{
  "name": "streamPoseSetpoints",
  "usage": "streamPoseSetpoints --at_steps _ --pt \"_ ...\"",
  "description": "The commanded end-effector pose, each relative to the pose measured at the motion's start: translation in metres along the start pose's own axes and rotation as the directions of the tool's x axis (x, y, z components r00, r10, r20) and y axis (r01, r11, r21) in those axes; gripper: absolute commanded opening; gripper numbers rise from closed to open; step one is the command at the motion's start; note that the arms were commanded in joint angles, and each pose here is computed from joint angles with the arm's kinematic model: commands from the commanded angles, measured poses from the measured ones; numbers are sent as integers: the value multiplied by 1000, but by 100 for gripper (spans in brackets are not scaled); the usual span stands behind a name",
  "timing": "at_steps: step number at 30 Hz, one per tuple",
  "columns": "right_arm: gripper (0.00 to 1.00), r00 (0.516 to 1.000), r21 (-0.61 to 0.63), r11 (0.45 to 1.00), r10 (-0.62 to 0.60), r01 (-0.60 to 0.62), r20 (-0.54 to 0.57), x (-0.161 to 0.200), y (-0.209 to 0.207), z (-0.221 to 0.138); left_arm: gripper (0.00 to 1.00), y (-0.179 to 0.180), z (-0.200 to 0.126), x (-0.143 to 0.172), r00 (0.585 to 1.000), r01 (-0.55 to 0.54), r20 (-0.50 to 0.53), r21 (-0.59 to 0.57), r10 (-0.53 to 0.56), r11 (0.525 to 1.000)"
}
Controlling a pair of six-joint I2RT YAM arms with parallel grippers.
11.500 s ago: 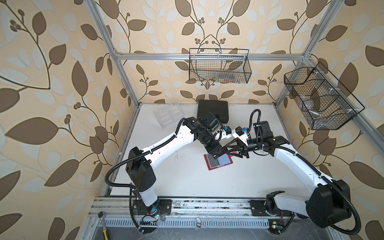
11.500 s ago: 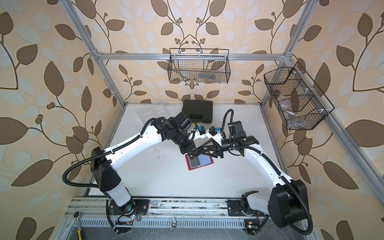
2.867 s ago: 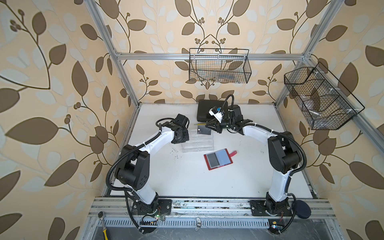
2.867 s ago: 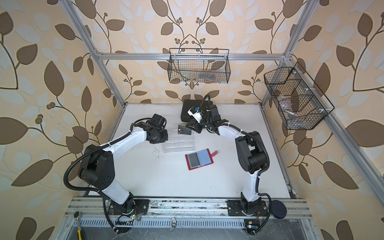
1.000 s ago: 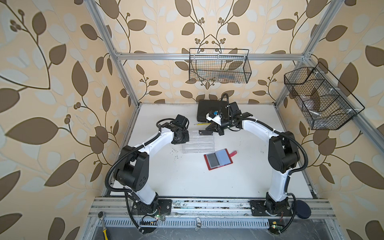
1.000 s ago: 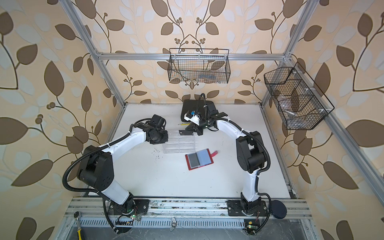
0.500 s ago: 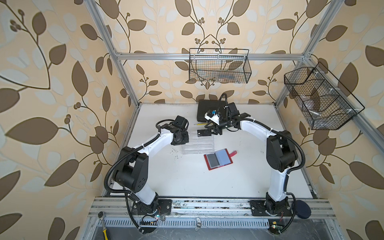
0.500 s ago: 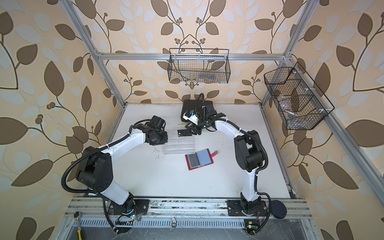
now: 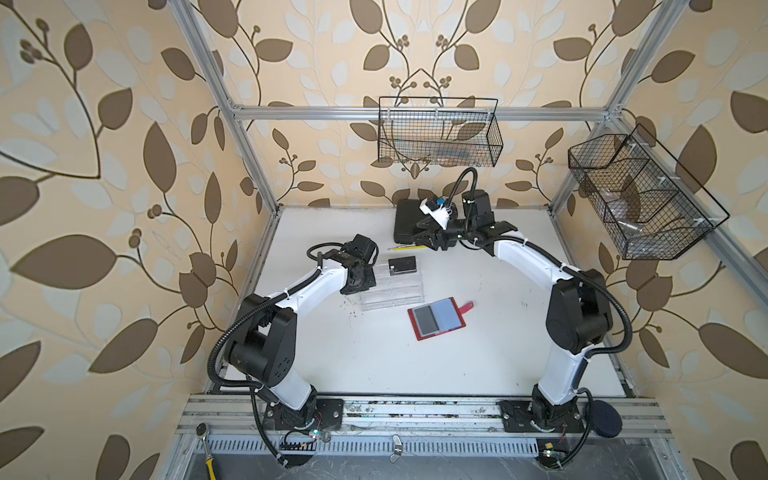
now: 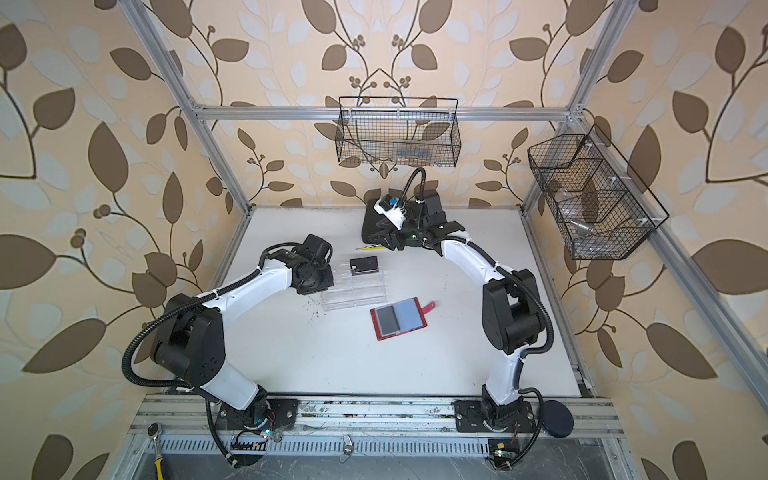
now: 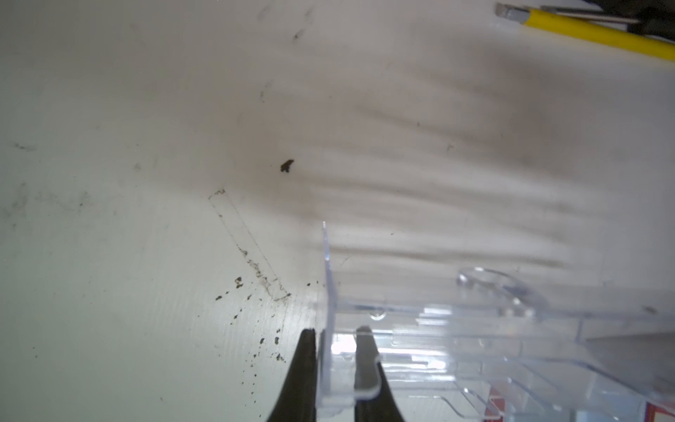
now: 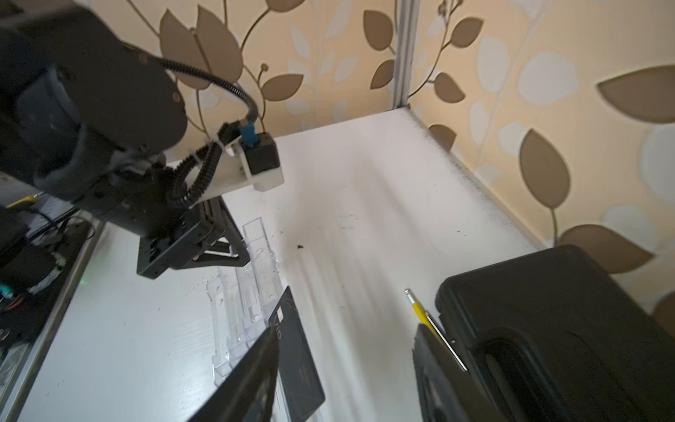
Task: Take the credit cards out of the card holder
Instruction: Place the credit card in the storage box, then place the storage box at the center of the table.
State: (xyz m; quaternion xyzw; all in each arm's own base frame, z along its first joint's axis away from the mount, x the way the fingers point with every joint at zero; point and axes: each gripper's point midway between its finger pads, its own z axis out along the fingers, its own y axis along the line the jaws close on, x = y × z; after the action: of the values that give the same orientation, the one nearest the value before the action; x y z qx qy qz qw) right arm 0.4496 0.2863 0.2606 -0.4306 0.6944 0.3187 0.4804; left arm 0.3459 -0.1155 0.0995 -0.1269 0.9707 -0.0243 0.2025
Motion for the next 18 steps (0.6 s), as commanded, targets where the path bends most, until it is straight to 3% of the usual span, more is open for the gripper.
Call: streamPoseSetpoints --at_steps 1,9,18 --pt "60 992 136 990 27 -44 125 -41 -12 -29 0 5 -23 -27 983 141 130 -75 -130 987" --pt "66 969 248 959 74 -133 234 -56 9 -77 0 -7 -11 -38 960 236 187 -157 -206 959" --pt "68 968 285 939 135 -194 213 -28 42 -109 0 -8 15 -24 918 388 170 -193 -358 901"
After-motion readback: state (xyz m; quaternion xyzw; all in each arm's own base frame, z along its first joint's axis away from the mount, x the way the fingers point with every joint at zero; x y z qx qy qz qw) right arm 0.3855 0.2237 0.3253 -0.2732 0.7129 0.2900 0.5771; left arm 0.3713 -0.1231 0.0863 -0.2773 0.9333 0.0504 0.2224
